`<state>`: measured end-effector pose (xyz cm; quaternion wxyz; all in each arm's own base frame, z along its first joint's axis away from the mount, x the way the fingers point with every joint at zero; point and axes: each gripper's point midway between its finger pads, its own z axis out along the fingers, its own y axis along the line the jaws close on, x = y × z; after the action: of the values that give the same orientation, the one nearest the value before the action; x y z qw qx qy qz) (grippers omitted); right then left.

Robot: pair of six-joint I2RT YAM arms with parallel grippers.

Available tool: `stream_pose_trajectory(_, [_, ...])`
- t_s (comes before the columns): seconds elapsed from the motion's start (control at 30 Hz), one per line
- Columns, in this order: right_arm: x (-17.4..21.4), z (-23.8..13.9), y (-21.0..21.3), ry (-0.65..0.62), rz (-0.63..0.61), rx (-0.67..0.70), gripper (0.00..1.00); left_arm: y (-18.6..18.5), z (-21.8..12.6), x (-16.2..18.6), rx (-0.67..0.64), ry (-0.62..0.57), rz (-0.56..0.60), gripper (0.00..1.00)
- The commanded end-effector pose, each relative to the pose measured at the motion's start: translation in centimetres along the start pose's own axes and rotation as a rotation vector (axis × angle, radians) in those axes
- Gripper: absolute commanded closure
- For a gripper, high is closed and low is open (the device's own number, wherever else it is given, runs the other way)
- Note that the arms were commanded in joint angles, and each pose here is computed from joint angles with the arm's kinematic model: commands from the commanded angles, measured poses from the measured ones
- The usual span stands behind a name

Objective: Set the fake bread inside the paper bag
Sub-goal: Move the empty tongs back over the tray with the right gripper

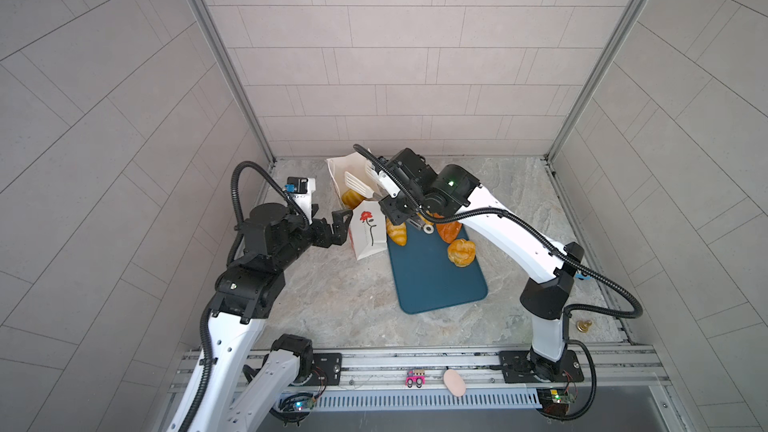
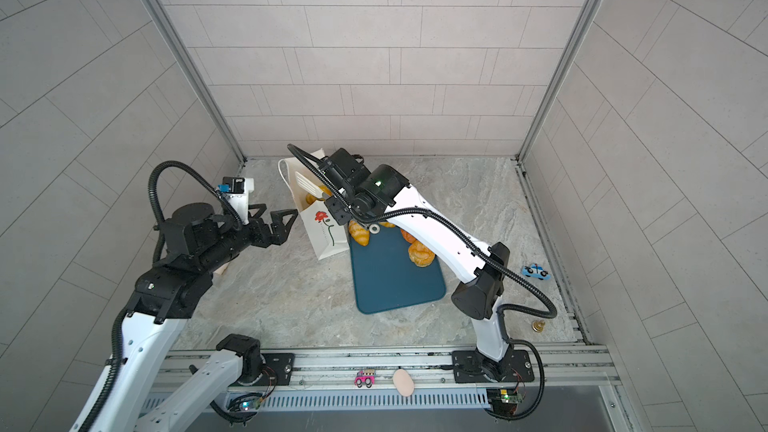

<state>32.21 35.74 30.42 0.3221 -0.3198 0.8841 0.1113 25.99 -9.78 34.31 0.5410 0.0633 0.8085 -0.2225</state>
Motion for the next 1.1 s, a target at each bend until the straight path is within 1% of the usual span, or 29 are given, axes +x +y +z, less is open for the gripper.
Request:
stream_pose_trajectory(0.0, [-0.1, -4.4, -1.3, -0.05, -0.022, 0.056, 0.48, -1.0, 0.0, -0.9, 0.058, -0.032, -0.003, 0.0])
stream_pose_trajectory(0.07, [0.8, -4.8, -2.0, -0.039, -0.028, 0.089, 0.48, -1.1, 0.1, -1.0, 0.066, -0.031, -0.003, 0.0])
stream_pose_trajectory(0.17, [2.0, -5.3, -3.1, -0.04, -0.031, 0.134, 0.49, -2.0, 0.1, -0.9, 0.116, -0.028, 0.017, 0.0])
stream_pose_trajectory(0.33, [4.4, -6.5, -5.2, -0.044, -0.007, 0.204, 0.49, -2.0, -0.2, -0.8, 0.113, -0.033, 0.027, 0.0])
stream_pose_trajectory(0.57, [11.0, -7.6, -9.9, 0.069, 0.075, 0.329, 0.49, -2.7, 0.1, -0.9, 0.153, -0.026, 0.032, 0.0])
stream_pose_trajectory(0.67, [13.8, -7.9, -10.9, 0.082, 0.091, 0.339, 0.48, -3.0, 1.1, -0.4, 0.166, 0.006, 0.032, 0.0])
stream_pose_trajectory(0.87, [20.7, -7.0, -12.8, 0.195, 0.163, 0.356, 0.47, -4.8, 1.8, 0.6, 0.193, 0.044, 0.07, 0.0])
stream_pose_trajectory(1.07, [25.2, -6.5, -13.3, 0.246, 0.247, 0.349, 0.47, -6.9, 3.0, 1.9, 0.215, 0.096, 0.131, 0.0])
